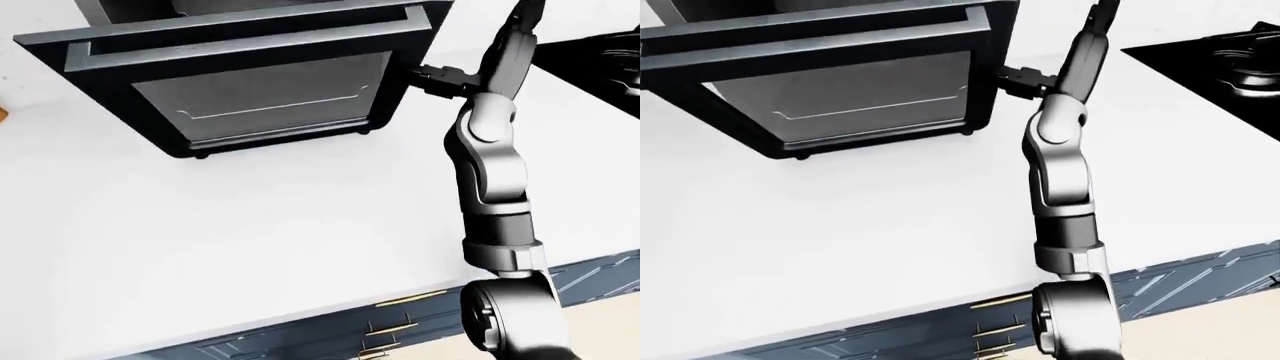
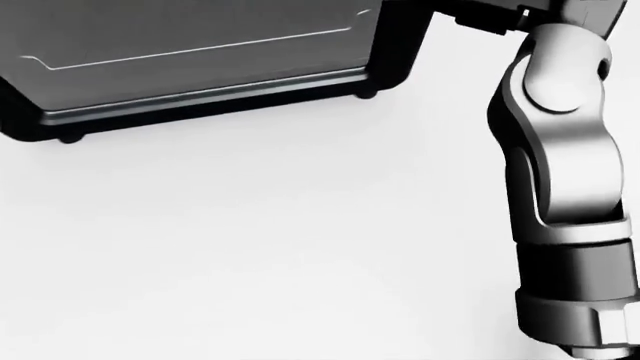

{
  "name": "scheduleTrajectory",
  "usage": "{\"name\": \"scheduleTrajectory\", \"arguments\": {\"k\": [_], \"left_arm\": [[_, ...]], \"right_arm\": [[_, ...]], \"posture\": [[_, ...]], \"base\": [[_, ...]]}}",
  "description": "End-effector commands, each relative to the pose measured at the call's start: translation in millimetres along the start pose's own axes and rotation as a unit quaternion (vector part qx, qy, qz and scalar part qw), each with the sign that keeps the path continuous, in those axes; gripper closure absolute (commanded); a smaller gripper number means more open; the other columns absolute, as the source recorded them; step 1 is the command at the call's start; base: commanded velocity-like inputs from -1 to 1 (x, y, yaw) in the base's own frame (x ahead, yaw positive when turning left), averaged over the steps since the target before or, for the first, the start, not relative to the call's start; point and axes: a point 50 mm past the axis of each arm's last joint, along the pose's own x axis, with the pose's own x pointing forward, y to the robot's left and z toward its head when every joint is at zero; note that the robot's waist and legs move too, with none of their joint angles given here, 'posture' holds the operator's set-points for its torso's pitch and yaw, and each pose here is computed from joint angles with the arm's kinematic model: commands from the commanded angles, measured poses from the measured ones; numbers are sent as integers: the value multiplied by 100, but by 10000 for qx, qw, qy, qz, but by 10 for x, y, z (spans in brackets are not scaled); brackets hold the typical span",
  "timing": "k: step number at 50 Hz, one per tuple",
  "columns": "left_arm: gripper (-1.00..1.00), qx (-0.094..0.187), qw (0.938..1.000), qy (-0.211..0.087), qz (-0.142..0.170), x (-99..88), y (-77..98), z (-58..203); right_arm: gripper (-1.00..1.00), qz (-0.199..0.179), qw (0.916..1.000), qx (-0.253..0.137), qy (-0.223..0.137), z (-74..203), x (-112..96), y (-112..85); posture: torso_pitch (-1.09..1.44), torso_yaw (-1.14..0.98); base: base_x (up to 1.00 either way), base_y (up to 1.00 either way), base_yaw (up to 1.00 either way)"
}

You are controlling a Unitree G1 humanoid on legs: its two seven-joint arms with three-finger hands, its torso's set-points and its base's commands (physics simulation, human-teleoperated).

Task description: Close the toaster oven door.

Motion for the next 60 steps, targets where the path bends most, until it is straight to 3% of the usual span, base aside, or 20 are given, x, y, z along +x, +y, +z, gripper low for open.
{"name": "scheduleTrajectory", "arguments": {"k": [1,9,28,35,48,60], "left_arm": [[-100,2,9987,-512,-54,11,-15,250],[-100,1,9987,-514,-55,15,-16,249],[-100,21,9987,-489,-104,-53,-16,235],[-100,-36,9987,-464,-221,-221,-67,251],[-100,-74,9985,-475,-268,-342,-21,367],[-100,-123,9973,-375,-616,-628,6,454]], "right_arm": [[-100,39,9987,134,-488,238,33,51],[-100,171,9985,105,-508,260,65,137],[-100,239,9983,116,-509,277,57,139],[-100,262,9983,133,-513,286,67,152],[-100,252,9982,121,-534,315,93,151],[-100,254,9980,122,-567,350,116,152]], "posture": [[0,0],[0,0],[0,0],[0,0],[0,0],[0,0]], "base": [[0,0,0],[0,0,0],[0,0,0],[0,0,0],[0,0,0],[0,0,0]]}}
